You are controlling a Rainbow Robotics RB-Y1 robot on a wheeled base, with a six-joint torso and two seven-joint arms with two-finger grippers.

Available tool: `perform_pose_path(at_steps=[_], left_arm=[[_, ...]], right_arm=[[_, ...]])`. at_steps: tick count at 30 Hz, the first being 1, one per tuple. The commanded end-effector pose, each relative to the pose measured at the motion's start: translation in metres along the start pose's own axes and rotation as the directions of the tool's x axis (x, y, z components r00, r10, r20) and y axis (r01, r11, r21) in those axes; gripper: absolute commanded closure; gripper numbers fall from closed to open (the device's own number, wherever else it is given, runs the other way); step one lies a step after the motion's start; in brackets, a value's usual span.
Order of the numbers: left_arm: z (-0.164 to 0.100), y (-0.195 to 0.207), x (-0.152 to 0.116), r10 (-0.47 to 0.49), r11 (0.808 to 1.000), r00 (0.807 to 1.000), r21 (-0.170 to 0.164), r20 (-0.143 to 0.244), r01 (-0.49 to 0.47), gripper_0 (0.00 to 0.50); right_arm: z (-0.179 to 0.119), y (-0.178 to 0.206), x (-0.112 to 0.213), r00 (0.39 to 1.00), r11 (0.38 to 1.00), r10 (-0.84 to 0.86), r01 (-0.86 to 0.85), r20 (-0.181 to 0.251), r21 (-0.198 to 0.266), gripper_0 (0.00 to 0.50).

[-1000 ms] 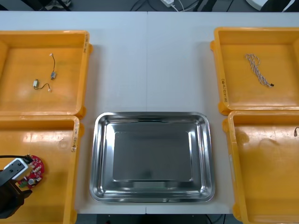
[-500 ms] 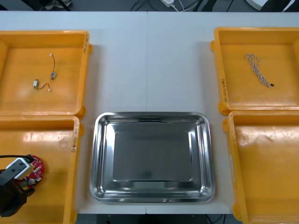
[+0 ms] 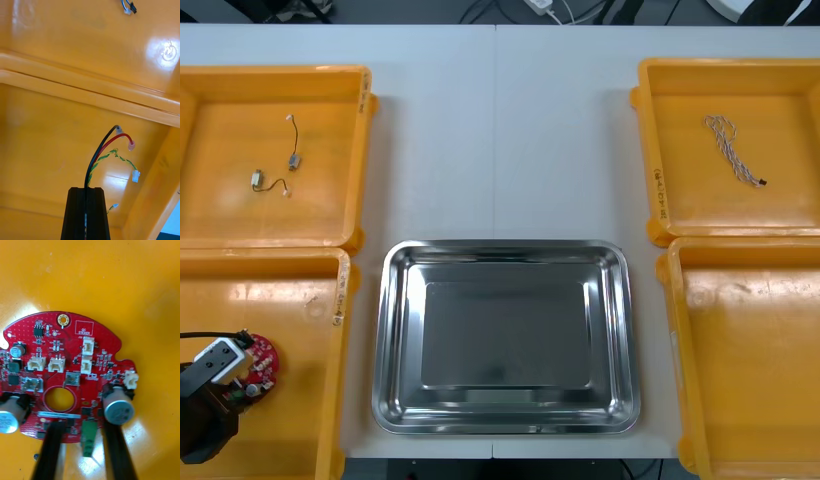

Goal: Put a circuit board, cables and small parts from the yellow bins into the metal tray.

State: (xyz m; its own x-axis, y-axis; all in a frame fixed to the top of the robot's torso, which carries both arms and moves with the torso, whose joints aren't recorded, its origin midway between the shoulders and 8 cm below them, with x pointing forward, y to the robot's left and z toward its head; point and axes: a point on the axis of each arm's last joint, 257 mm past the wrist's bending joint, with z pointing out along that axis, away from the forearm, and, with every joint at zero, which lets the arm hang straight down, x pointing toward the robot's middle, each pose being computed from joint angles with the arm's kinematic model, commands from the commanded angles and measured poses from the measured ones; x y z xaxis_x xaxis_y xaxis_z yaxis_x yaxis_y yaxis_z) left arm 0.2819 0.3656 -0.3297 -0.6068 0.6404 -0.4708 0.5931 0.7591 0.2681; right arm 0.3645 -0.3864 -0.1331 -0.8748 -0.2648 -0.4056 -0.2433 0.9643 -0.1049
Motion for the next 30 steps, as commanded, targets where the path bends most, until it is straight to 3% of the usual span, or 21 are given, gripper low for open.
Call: perform_pose_path(at_steps=[1, 8, 15, 23, 30], left_arm=[[-0.001, 0.003, -0.001, 0.153, 0.988, 0.988, 0.002, -0.004, -0.153, 0.500], [-0.002, 0.003, -0.003, 0.151, 0.989, 0.989, 0.002, -0.001, -0.151, 0.500], [-0.005, 0.007, -0.008, 0.154, 0.988, 0.988, -0.005, 0.005, -0.154, 0.500], [-0.026, 0.018, -0.018, 0.167, 0.986, 0.985, -0.003, -0.052, -0.167, 0.500], [-0.044, 0.029, -0.037, 0.156, 0.987, 0.985, -0.011, -0.072, -0.157, 0.500]], right_arm=[[-0.020, 0.009, -0.027, 0.996, 1.000, 0.017, -0.016, 0.093, -0.015, 0.500], [-0.021, 0.020, -0.038, 0.992, 0.999, 0.012, -0.007, 0.126, -0.042, 0.500], [-0.022, 0.022, -0.038, 0.992, 0.999, 0.007, -0.001, 0.127, -0.047, 0.500], [-0.022, 0.025, -0.036, 0.994, 0.999, 0.004, 0.002, 0.111, -0.051, 0.500], [-0.024, 0.027, -0.035, 0.996, 0.999, -0.002, 0.006, 0.092, -0.047, 0.500]])
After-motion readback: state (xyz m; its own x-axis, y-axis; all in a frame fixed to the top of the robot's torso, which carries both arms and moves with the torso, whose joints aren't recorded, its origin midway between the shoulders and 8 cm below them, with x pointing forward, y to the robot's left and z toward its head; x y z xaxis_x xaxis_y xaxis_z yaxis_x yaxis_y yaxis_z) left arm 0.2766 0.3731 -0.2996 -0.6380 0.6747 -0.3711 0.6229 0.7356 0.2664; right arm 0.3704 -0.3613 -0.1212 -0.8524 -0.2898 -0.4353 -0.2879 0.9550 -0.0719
